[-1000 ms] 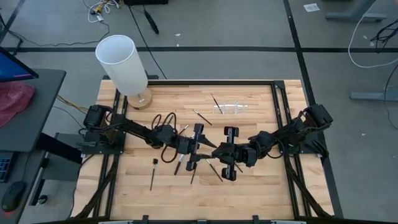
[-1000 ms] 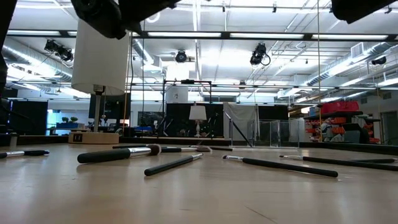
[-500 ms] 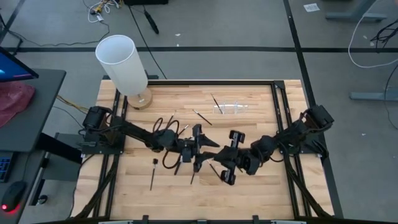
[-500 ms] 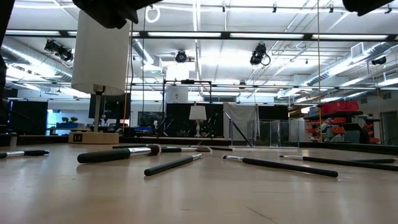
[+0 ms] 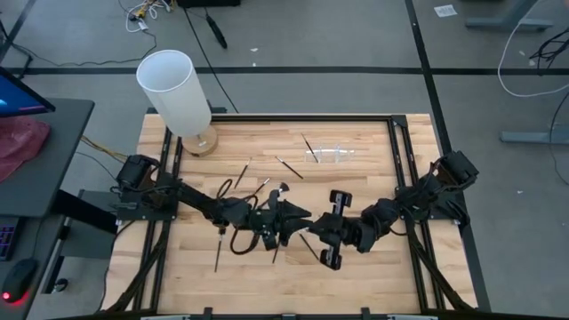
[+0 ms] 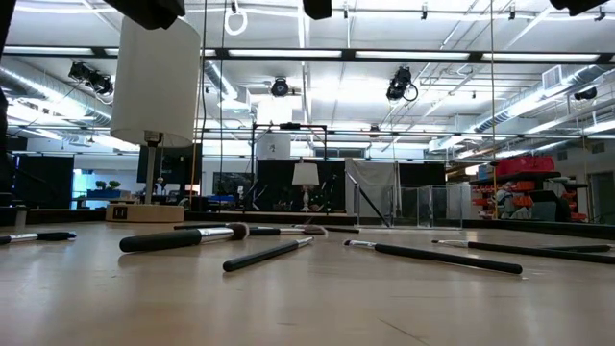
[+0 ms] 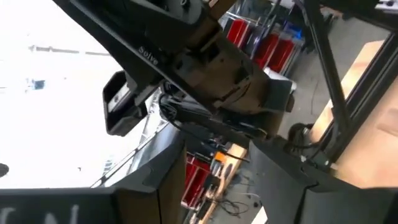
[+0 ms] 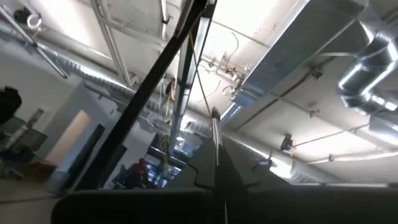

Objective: Put items in baskets/containers
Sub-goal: Put the black eyeshadow brush into the transparent organizer

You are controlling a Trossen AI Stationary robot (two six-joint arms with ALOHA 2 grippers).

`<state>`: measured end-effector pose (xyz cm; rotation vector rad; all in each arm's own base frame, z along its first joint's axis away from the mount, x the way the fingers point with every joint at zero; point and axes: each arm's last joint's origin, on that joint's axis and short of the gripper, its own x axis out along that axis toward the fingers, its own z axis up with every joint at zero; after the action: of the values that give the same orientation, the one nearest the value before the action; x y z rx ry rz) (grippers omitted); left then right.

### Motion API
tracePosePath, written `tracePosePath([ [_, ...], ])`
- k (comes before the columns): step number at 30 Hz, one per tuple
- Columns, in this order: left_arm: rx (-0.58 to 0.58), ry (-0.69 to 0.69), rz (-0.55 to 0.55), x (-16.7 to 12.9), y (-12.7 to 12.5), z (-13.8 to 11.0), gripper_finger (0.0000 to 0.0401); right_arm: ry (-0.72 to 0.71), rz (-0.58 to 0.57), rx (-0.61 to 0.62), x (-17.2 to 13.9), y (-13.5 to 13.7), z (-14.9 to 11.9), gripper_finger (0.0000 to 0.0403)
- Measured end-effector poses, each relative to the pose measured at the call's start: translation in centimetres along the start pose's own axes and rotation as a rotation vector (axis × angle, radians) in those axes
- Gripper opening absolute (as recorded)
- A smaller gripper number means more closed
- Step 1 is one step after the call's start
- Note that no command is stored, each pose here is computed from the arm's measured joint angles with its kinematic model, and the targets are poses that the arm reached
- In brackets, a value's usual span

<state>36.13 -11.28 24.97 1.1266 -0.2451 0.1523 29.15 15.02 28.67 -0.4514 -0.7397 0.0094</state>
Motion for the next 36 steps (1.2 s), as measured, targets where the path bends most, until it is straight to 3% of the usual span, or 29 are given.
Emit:
tracePosePath([
  [5,-0.203,-0.043,-0.019,0.1,0.1,-0.2,0.0179,-0.001,0.055,0.019,0.1,-0.2,-0.6,0.0007],
  [10,-0.429,-0.178,-0.123,0.3,0.2,-0.7,0.0179,-0.016,0.185,-0.001,0.2,0.0,-1.4,0.0007],
  [15,-0.653,-0.277,-0.267,0.6,0.6,-1.8,0.0179,-0.010,0.207,-0.029,0.0,0.0,-1.8,0.0008],
  [19,-0.820,-0.266,-0.282,1.0,1.7,-2.9,0.0179,0.009,0.215,-0.032,-0.1,-0.1,-2.1,0.0008],
  [23,-0.917,-0.201,-0.288,1.4,2.1,-4.1,0.0179,0.023,0.209,-0.003,-0.1,-0.3,-2.3,0.0008],
  [29,-1.040,-0.189,-0.427,2.1,2.5,-5.1,0.0179,0.061,0.177,-0.009,-0.1,-0.4,-2.5,0.0008],
  [36,-1.098,-0.189,-0.446,2.2,2.8,-5.2,0.0179,0.132,0.108,-0.045,-0.1,-0.5,-2.8,0.0008],
])
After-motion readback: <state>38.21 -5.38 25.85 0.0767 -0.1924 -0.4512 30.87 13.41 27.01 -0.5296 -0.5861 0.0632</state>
